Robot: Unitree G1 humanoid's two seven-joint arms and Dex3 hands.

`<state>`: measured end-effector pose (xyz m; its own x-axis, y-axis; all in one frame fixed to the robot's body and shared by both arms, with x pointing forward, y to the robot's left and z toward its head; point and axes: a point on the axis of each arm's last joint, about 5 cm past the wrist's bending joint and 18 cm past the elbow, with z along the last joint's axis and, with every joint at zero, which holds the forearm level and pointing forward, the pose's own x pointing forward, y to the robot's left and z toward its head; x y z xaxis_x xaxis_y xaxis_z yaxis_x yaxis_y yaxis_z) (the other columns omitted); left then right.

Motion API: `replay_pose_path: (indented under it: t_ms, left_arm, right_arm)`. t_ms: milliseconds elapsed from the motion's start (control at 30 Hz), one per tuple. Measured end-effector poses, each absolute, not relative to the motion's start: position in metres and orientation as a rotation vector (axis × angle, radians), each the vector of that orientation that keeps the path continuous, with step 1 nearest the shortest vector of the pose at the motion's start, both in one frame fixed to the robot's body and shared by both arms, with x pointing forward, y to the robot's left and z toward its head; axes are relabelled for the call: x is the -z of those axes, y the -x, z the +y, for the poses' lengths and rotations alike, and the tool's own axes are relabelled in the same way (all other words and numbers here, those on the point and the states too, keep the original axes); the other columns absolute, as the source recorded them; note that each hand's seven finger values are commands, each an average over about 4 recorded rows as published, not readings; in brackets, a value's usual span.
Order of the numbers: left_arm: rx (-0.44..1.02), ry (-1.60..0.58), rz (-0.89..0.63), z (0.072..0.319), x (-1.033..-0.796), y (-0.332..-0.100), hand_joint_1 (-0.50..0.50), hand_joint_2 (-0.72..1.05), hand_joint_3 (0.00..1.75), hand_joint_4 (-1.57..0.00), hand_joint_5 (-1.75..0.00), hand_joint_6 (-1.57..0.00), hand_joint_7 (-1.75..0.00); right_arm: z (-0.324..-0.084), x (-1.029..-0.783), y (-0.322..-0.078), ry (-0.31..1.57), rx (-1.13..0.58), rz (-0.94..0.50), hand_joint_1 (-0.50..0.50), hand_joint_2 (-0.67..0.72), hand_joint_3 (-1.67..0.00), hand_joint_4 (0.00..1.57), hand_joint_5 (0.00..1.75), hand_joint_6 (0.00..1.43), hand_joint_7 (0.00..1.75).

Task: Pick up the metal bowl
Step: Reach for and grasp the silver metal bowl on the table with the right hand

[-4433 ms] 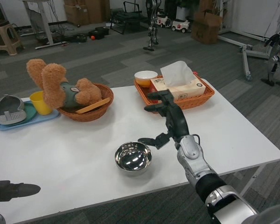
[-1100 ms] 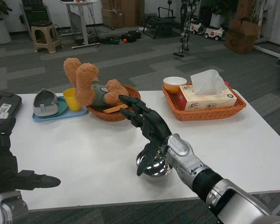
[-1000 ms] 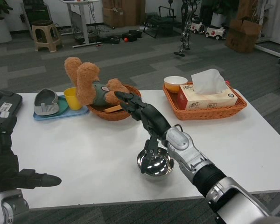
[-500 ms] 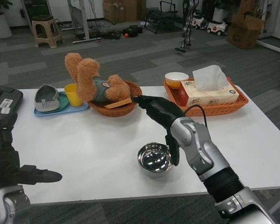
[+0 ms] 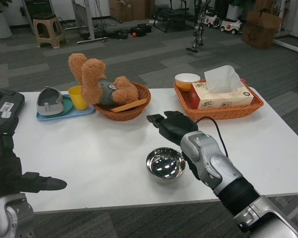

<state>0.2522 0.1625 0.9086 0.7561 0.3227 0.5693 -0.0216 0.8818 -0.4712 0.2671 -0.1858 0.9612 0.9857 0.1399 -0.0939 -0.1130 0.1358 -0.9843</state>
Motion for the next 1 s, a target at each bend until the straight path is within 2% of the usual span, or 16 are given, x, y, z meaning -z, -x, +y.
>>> replay_pose_path:
  t_ms: [67, 133, 233, 467, 533, 700, 833, 933, 1000]
  left_arm:
    - [-0.195, 0.461, -0.693, 0.162, -0.908, -0.252, -0.50, -0.72, 0.00, -0.94, -1.03, 0.00, -0.03]
    - [-0.195, 0.460, -0.692, 0.162, -0.908, -0.252, -0.50, -0.72, 0.00, -0.94, -1.03, 0.00, -0.02]
    - [-0.195, 0.458, -0.689, 0.162, -0.908, -0.252, -0.50, -0.72, 0.00, -0.94, -1.03, 0.00, -0.02]
    - [-0.198, 0.454, -0.683, 0.162, -0.907, -0.253, -0.50, -0.72, 0.00, -0.94, -1.03, 0.00, -0.02]
    - [-0.199, 0.452, -0.681, 0.162, -0.906, -0.253, -0.50, -0.72, 0.00, -0.94, -1.03, 0.00, 0.00]
    - [-0.199, 0.448, -0.681, 0.162, -0.907, -0.255, -0.50, -0.72, 0.00, -0.94, -1.03, 0.00, -0.02]
    - [-0.198, 0.442, -0.677, 0.162, -0.907, -0.256, -0.50, -0.72, 0.00, -0.94, -1.03, 0.00, -0.02]
    - [-0.198, 0.438, -0.671, 0.162, -0.906, -0.256, -0.50, -0.72, 0.00, -0.94, -1.03, 0.00, 0.00]
    - [-0.198, 0.436, -0.670, 0.162, -0.906, -0.256, -0.50, -0.72, 0.00, -0.94, -1.03, 0.00, 0.00]
  right_arm:
    - [-0.186, -0.951, -0.269, 1.430, -0.202, -0.006, -0.46, 0.69, -0.08, 0.03, 0.00, 0.00, 0.07]
    - [-0.187, -0.941, -0.272, 1.433, -0.214, 0.013, -0.46, 0.66, -0.04, 0.02, 0.00, 0.00, 0.07]
    - [-0.185, -0.927, -0.276, 1.432, -0.225, 0.042, -0.46, 0.69, -0.02, 0.03, 0.00, 0.00, 0.07]
    - [-0.183, -0.910, -0.291, 1.457, -0.263, 0.123, -0.46, 0.66, -0.04, 0.03, 0.00, 0.00, 0.07]
    - [-0.182, -0.906, -0.292, 1.460, -0.279, 0.137, -0.46, 0.66, 0.00, 0.03, 0.00, 0.00, 0.07]
    - [-0.176, -0.900, -0.297, 1.478, -0.306, 0.136, -0.46, 0.66, 0.00, 0.03, 0.00, 0.00, 0.07]
    - [-0.171, -0.900, -0.302, 1.497, -0.326, 0.127, -0.46, 0.66, -0.08, 0.03, 0.00, 0.00, 0.07]
    - [-0.169, -0.898, -0.303, 1.512, -0.338, 0.125, -0.46, 0.66, -0.02, 0.03, 0.00, 0.00, 0.07]
    - [-0.168, -0.897, -0.303, 1.518, -0.345, 0.129, -0.46, 0.66, -0.04, 0.03, 0.00, 0.00, 0.07]
